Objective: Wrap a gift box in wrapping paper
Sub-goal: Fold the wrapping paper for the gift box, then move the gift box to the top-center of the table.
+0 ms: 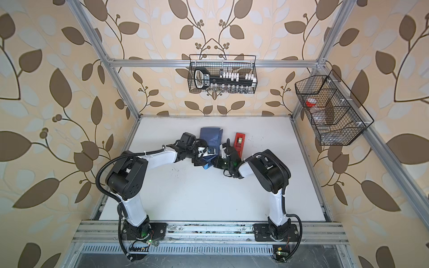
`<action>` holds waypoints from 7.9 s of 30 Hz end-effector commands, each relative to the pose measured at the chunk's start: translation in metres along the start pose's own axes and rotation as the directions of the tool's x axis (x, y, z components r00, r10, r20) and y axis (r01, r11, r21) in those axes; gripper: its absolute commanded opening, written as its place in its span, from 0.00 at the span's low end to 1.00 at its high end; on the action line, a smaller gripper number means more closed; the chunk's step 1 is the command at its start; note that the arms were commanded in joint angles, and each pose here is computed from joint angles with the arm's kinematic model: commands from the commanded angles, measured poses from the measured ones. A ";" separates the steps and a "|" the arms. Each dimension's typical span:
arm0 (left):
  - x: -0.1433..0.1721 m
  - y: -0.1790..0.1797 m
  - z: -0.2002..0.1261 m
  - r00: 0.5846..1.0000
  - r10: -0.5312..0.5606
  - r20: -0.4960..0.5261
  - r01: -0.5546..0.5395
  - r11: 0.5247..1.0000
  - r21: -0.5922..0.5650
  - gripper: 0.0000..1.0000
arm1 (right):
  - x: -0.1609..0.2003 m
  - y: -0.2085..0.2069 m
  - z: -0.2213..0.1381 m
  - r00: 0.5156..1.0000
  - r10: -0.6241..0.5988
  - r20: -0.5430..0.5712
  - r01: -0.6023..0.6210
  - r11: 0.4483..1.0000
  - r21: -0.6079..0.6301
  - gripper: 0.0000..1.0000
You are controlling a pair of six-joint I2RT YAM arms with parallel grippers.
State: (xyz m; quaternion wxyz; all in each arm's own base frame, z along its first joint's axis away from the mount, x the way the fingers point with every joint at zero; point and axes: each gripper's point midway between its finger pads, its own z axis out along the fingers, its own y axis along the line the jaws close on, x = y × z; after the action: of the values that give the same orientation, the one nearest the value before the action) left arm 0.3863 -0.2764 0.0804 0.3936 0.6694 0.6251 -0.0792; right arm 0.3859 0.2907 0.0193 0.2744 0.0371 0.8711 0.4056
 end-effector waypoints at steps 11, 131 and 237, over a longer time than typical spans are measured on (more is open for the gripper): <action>0.016 0.002 0.011 0.992 -0.094 -0.082 0.089 0.995 -0.052 0.72 | 0.022 -0.022 0.007 0.998 0.015 -0.062 -0.012 0.999 0.053 0.10; 0.075 0.078 -0.022 0.934 -0.277 -0.227 0.293 0.955 0.041 0.88 | 0.029 0.009 -0.019 -0.303 -0.885 -0.354 0.952 -0.302 -0.059 0.00; 0.053 -0.076 -0.022 0.984 0.152 -0.092 -0.137 0.979 0.153 0.72 | 0.049 0.059 -0.079 0.741 -0.664 0.095 0.664 0.747 0.041 0.20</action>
State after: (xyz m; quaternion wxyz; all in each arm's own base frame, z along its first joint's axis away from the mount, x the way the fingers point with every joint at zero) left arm 0.3485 -0.2464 0.0728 0.4019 0.7424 0.5350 -0.0326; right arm 0.2963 0.2917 0.0602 0.4151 -0.2591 0.8307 0.2656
